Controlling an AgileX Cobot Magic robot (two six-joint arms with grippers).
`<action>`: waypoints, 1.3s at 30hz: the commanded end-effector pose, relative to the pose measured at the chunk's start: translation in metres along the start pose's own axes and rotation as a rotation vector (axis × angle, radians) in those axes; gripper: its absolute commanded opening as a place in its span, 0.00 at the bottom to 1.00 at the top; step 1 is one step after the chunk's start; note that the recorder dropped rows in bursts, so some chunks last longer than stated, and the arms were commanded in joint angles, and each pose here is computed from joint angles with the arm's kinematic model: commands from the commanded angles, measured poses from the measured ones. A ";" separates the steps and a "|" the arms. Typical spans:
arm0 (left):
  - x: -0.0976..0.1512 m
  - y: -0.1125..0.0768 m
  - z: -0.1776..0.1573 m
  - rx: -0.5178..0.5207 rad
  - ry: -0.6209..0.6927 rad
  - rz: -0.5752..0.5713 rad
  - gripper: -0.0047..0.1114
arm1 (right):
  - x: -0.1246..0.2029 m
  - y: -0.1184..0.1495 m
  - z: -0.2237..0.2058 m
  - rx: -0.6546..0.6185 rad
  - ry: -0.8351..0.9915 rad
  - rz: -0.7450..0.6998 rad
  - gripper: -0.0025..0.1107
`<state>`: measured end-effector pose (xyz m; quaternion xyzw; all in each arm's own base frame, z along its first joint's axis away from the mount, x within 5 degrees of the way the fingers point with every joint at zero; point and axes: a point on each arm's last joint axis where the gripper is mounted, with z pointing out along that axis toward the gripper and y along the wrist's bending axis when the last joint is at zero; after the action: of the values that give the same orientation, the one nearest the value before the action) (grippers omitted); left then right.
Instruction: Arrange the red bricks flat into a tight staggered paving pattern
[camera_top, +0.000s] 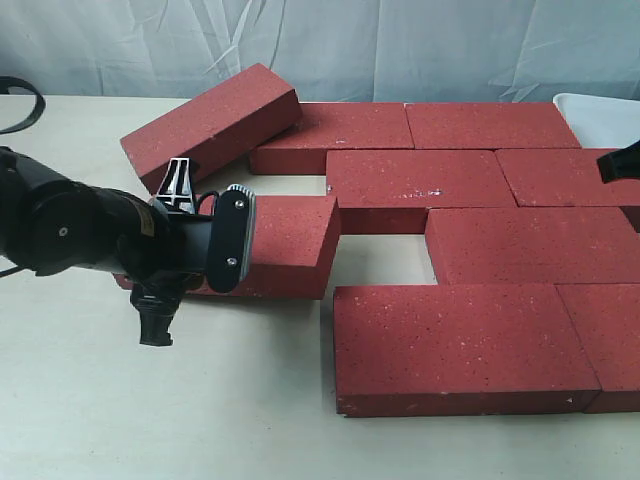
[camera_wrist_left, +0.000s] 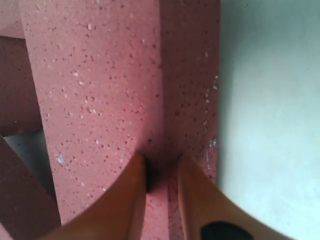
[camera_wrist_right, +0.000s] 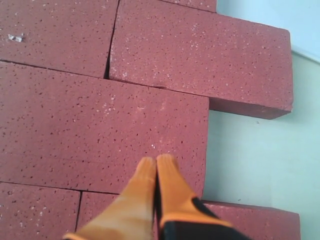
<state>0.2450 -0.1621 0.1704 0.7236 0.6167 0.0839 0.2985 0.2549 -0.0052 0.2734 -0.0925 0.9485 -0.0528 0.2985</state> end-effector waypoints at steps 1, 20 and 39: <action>-0.003 0.001 0.012 -0.001 -0.007 -0.055 0.05 | -0.001 -0.002 -0.002 0.008 -0.020 0.004 0.01; -0.029 -0.001 0.023 0.067 -0.046 -0.217 0.65 | -0.004 -0.002 -0.002 0.013 -0.050 0.004 0.01; 0.064 0.053 -0.049 -0.090 0.183 -0.873 0.05 | -0.004 -0.002 -0.002 0.013 -0.054 0.004 0.01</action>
<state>0.2718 -0.1130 0.2298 0.4733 0.8256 0.0513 0.3029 0.2576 -0.0050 0.2754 -0.0925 0.9427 -0.0539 0.3159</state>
